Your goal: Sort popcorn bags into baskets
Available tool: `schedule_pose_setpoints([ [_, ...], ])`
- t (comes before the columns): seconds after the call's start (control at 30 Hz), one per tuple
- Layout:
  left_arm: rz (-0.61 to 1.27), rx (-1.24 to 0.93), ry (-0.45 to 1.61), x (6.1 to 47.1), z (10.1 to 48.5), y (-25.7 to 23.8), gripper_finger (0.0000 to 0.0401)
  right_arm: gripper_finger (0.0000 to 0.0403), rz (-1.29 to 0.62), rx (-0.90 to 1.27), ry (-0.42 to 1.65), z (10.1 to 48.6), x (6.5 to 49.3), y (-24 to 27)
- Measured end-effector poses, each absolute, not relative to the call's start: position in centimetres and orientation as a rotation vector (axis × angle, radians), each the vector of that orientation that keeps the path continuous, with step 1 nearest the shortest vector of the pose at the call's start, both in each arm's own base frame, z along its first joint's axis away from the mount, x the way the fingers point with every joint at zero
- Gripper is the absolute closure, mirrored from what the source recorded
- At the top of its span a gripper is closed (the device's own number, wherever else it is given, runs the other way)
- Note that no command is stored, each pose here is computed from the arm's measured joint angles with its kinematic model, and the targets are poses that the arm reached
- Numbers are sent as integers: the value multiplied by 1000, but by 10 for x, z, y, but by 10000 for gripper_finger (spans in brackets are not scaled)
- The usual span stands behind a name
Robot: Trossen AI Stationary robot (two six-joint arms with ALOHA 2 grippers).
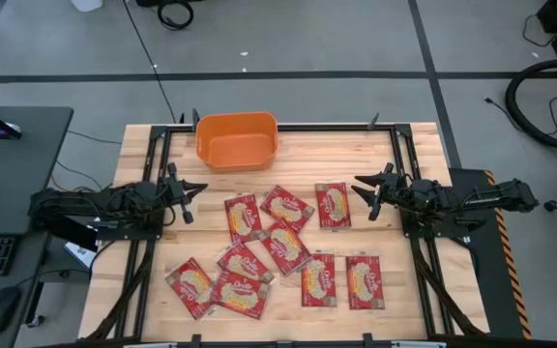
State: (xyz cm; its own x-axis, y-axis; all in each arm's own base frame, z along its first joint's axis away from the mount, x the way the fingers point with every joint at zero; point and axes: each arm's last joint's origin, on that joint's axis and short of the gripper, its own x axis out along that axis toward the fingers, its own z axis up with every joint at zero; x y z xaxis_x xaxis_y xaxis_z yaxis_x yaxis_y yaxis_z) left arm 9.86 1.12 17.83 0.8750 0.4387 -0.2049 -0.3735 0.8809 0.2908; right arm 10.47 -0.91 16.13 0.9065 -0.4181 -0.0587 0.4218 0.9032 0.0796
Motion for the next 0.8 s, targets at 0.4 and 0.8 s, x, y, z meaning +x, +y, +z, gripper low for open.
schedule_pose_setpoints([
  [0.4,428,247,270,99,178,11,392,236,-434,91,41,161,105,-9],
  [0.8,402,79,153,101,186,10,392,236,-415,-69,-236,193,102,-9],
])
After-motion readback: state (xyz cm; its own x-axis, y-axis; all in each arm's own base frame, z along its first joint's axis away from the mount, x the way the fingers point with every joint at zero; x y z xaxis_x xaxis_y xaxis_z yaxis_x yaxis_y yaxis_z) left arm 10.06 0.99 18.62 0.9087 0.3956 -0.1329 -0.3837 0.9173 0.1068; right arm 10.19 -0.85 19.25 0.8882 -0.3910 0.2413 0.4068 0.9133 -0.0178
